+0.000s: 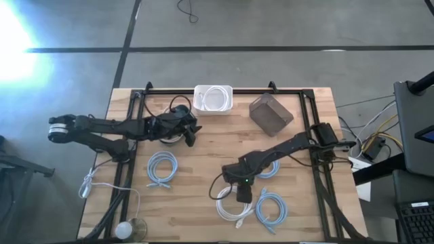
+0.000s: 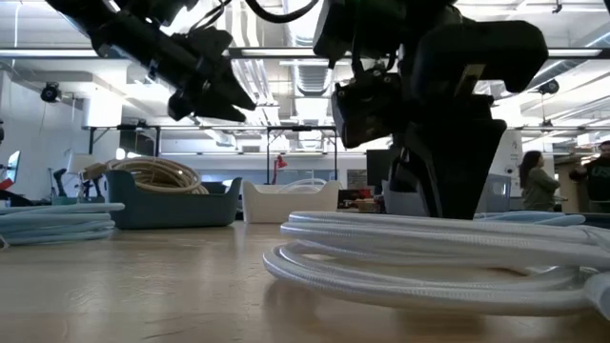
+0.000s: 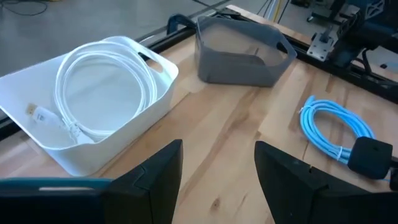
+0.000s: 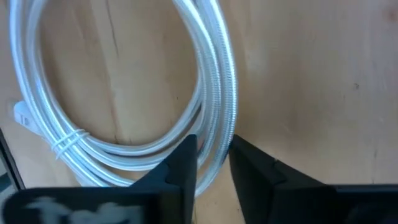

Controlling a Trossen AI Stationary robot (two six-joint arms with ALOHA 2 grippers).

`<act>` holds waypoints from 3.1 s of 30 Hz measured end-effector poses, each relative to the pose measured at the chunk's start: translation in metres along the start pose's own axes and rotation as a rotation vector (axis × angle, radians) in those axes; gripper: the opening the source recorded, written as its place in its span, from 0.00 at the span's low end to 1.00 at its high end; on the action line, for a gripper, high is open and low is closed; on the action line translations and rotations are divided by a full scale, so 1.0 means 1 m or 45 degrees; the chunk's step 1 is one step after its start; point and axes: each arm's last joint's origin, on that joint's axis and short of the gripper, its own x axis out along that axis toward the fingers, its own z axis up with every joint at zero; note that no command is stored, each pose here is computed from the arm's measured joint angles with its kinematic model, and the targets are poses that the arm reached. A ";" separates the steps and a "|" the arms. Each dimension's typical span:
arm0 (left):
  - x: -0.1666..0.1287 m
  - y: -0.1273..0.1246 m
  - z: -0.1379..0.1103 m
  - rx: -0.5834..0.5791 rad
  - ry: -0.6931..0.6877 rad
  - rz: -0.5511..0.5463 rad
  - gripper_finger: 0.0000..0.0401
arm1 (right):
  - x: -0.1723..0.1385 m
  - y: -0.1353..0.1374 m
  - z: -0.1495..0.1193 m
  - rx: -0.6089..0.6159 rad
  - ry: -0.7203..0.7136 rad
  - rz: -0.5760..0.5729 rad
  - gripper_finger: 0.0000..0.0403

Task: Sort HDMI cables
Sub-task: Put the white HDMI cable into the white bin, then put the top right light blue HDMI cable into the black bin

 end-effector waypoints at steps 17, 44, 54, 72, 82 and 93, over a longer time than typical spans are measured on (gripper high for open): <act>-0.003 -0.006 -0.011 -0.221 0.132 -0.064 0.51 | -0.064 -0.025 0.012 -0.146 -0.314 -0.328 0.04; -0.007 -0.018 -0.016 -0.254 0.144 -0.103 0.51 | -0.240 -0.135 0.041 0.111 -1.250 -1.252 0.03; -0.007 -0.018 -0.016 -0.205 0.142 -0.105 0.51 | -0.206 -0.214 0.068 0.358 -1.227 -1.295 0.03; -0.007 -0.018 -0.016 -0.184 0.130 -0.085 0.51 | -0.187 -0.238 0.071 0.418 -1.164 -1.192 0.26; -0.007 -0.018 -0.016 -0.180 0.134 -0.082 0.51 | -0.193 -0.205 0.065 0.334 -1.087 -1.113 0.39; -0.007 -0.017 -0.015 -0.122 0.110 -0.064 0.51 | -0.200 -0.117 0.019 0.193 -0.817 -0.991 0.41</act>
